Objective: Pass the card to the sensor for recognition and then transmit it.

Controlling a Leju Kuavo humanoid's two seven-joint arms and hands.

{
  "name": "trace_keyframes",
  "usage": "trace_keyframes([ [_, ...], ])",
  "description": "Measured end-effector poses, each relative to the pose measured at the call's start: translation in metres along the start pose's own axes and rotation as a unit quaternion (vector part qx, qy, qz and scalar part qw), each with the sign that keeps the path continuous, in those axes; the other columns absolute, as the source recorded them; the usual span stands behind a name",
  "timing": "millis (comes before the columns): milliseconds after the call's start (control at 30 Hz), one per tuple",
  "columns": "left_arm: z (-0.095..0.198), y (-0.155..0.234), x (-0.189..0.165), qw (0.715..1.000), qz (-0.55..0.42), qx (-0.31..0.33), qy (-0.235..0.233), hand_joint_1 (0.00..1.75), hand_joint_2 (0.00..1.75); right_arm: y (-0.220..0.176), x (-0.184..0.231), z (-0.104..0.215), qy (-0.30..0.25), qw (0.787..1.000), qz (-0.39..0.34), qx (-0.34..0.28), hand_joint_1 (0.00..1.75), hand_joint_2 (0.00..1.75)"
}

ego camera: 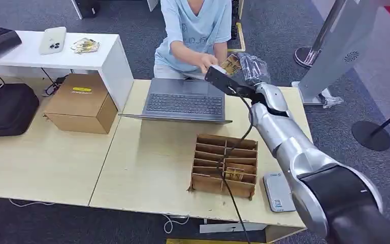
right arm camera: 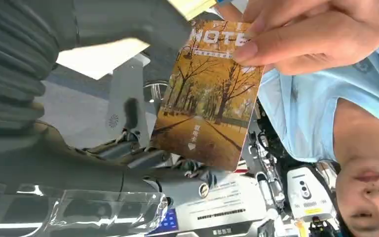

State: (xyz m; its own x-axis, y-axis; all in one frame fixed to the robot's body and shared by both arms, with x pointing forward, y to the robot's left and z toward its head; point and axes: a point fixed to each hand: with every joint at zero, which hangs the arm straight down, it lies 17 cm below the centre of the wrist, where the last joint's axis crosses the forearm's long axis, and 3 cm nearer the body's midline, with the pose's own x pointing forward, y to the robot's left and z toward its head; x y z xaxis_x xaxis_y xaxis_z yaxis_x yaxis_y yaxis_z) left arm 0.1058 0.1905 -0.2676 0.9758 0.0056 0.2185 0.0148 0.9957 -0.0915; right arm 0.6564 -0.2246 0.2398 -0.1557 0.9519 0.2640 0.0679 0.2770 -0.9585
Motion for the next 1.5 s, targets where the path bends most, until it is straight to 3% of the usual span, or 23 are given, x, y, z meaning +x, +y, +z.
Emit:
trace_keyframes([
  [600, 0.000, 0.001, -0.001, 1.000, -0.002, 0.002, 0.002, 0.00, 0.00, 0.002, -0.022, 0.007, 0.032, 0.999, -0.026, -0.029, 0.00, 1.75],
  [733, 0.000, 0.001, -0.003, 1.000, -0.003, 0.003, 0.003, 0.00, 0.00, -0.006, -0.045, 0.016, 0.056, 0.993, -0.057, -0.082, 0.00, 1.75],
  [967, 0.000, 0.004, -0.005, 1.000, -0.008, 0.012, 0.006, 0.00, 0.00, -0.015, -0.080, 0.040, 0.070, 0.960, -0.205, -0.176, 0.00, 1.75],
  [1200, 0.000, 0.004, -0.012, 1.000, 0.000, 0.017, 0.011, 0.00, 0.00, -0.019, -0.115, 0.067, 0.080, 0.895, -0.365, -0.245, 0.00, 1.75],
  [1300, 0.000, 0.006, -0.015, 1.000, 0.001, 0.020, 0.011, 0.00, 0.00, -0.013, -0.129, 0.081, 0.088, 0.879, -0.396, -0.251, 0.00, 1.75],
  [1500, 0.000, 0.008, -0.021, 1.000, 0.007, 0.022, 0.014, 0.00, 0.00, 0.012, -0.144, 0.113, 0.092, 0.869, -0.432, -0.223, 0.00, 1.75],
])
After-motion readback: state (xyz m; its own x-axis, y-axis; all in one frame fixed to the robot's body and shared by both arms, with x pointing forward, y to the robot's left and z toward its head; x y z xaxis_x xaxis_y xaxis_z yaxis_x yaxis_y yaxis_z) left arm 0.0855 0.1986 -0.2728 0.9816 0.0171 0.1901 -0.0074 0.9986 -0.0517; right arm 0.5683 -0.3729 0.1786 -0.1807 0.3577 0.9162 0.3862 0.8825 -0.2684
